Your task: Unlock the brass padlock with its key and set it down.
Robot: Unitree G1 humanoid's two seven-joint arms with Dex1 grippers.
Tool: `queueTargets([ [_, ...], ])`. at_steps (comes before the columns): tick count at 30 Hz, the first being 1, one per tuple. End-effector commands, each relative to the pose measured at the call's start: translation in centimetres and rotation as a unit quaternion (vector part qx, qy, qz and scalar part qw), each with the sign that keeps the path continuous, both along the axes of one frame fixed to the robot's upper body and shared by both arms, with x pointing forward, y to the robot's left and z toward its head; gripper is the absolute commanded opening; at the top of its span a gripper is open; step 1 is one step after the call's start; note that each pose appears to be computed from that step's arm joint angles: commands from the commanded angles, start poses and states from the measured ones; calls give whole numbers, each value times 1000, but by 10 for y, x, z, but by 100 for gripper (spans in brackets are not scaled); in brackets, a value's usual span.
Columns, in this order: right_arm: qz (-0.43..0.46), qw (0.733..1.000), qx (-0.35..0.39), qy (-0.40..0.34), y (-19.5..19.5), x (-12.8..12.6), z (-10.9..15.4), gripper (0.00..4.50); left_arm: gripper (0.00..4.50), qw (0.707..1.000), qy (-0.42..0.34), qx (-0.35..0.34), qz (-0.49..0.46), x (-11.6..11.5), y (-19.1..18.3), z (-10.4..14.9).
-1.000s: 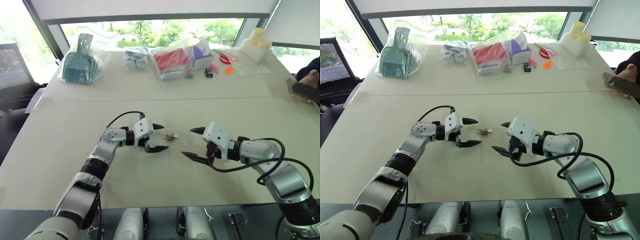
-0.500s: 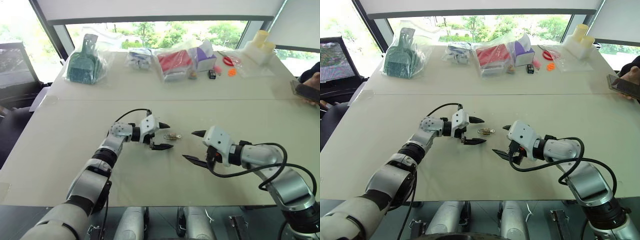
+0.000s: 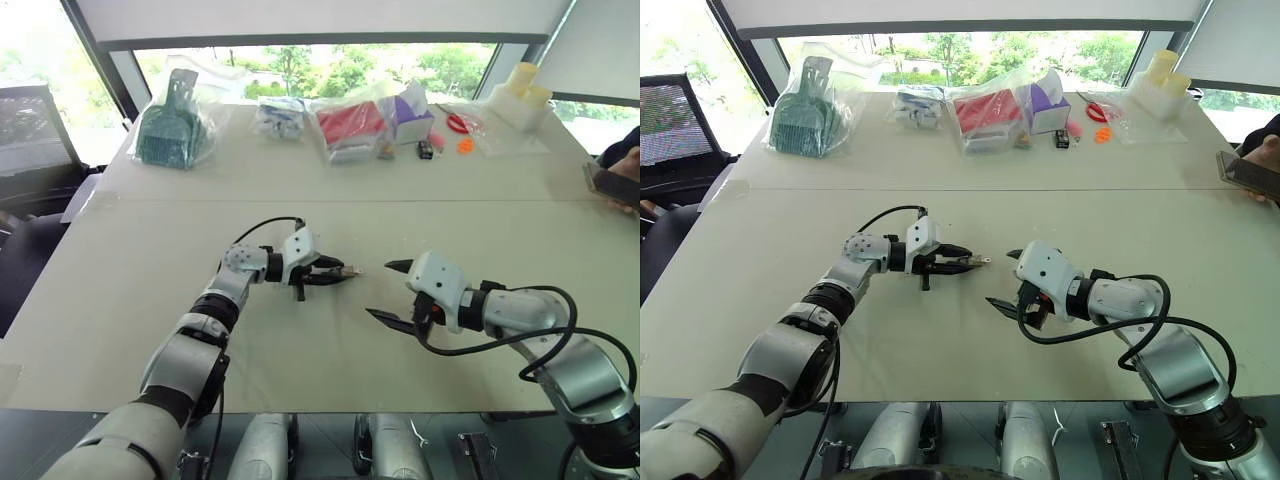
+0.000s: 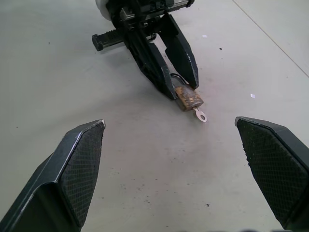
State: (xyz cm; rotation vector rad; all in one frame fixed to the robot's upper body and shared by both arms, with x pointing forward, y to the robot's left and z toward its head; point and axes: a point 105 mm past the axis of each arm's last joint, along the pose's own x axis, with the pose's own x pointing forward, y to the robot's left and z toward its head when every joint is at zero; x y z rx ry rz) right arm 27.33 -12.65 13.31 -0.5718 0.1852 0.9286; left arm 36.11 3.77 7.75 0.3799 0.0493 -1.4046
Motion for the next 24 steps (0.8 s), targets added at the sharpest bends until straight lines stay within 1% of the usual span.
queueTargets([
  [1,7,997,-17,-72,8,10,14,450,78,1000,9,7,-9,-11,14,-9],
  [3,16,995,-23,-99,15,13,14,450,78,1000,-6,-4,-6,-14,25,0],
  [7,32,985,-48,-164,28,23,17,450,78,999,-46,-5,-2,-31,51,22],
  [10,66,968,-87,-227,41,28,16,450,78,994,-104,9,11,-44,70,42],
  [13,96,952,-116,-268,50,30,12,450,78,989,-145,20,29,-50,80,57],
  [18,139,927,-130,-323,70,29,12,450,78,985,-162,7,59,-52,86,77],
  [24,149,916,-124,-350,84,34,15,450,78,986,-150,-4,74,-53,86,79],
])
